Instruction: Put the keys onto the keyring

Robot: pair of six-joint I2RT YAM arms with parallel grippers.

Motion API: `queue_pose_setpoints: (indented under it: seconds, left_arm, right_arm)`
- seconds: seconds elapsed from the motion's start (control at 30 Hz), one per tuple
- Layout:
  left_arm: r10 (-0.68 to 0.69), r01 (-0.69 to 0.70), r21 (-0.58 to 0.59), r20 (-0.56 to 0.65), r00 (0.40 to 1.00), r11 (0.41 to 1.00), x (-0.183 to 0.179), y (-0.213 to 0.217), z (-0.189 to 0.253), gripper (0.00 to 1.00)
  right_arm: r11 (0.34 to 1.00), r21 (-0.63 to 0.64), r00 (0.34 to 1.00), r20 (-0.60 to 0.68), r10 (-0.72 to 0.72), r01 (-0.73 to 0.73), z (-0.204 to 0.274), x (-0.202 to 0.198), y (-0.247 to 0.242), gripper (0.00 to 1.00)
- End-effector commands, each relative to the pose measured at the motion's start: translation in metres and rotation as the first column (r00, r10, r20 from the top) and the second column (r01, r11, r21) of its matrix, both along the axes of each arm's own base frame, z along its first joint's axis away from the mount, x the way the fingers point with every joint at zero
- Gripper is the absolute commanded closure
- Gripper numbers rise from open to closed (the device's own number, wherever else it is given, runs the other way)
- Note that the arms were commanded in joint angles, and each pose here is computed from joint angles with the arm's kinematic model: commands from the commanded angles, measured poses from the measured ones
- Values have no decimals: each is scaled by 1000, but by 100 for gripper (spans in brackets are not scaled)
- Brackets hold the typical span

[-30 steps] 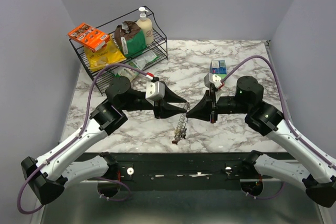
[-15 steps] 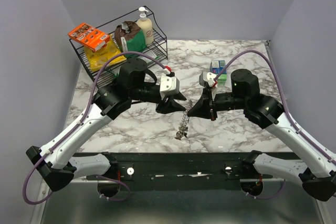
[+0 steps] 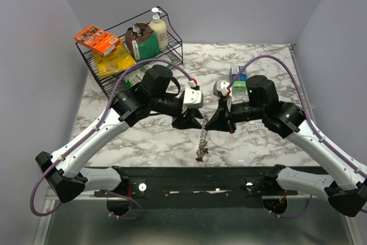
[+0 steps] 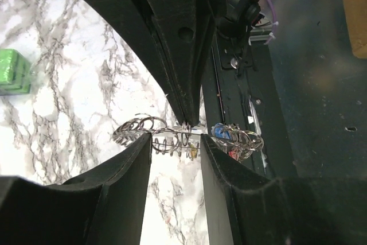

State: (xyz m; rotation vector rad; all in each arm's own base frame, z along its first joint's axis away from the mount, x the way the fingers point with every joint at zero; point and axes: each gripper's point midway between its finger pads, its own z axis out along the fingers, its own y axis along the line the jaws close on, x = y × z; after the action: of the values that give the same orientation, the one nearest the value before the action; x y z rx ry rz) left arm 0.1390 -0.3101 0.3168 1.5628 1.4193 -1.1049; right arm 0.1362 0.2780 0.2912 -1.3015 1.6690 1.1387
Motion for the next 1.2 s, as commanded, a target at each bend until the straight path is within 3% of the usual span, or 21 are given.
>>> queue_pose_setpoints:
  seconds: [0.0,0.23,0.37,0.43,0.77,0.87,0.9,1.0,1.17]
  left_arm:
    - [-24,24,9,-1,1000,1000,-5,-3,2,57]
    - [-25,25,19,-4,1000,999,-4,-7,-5,66]
    - [-19,20,38,-14,1000,999,-2,-9,-10,92]
    - [-19,19,40,-17,1000,999,-2,-9,-11,99]
    - [17,-17,21,-4,1000,1000,0,-9,-10,100]
    - [56,-56,-23,16,998,998,4,-10,-7,100]
    - [89,-87,-59,22,996,994,9,-13,0,100]
    - [138,-135,-130,17,990,982,13,-15,7,100]
    - [187,-184,-246,-14,982,952,13,-14,17,100]
  right_arm:
    - [1000,31,999,38,4,-5,16,2,2,100]
    - [999,35,999,37,-2,0,16,2,2,100]
    - [999,40,999,36,-4,2,16,2,2,100]
    - [999,43,999,40,-7,5,17,2,2,100]
    - [995,66,994,71,-83,78,23,8,-4,98]
    - [986,91,985,92,-146,138,30,14,-9,80]
    - [984,98,982,97,-161,152,31,15,-10,66]
    - [971,124,969,119,-218,203,38,19,-16,45]
    - [946,157,943,135,-305,284,47,28,-24,25]
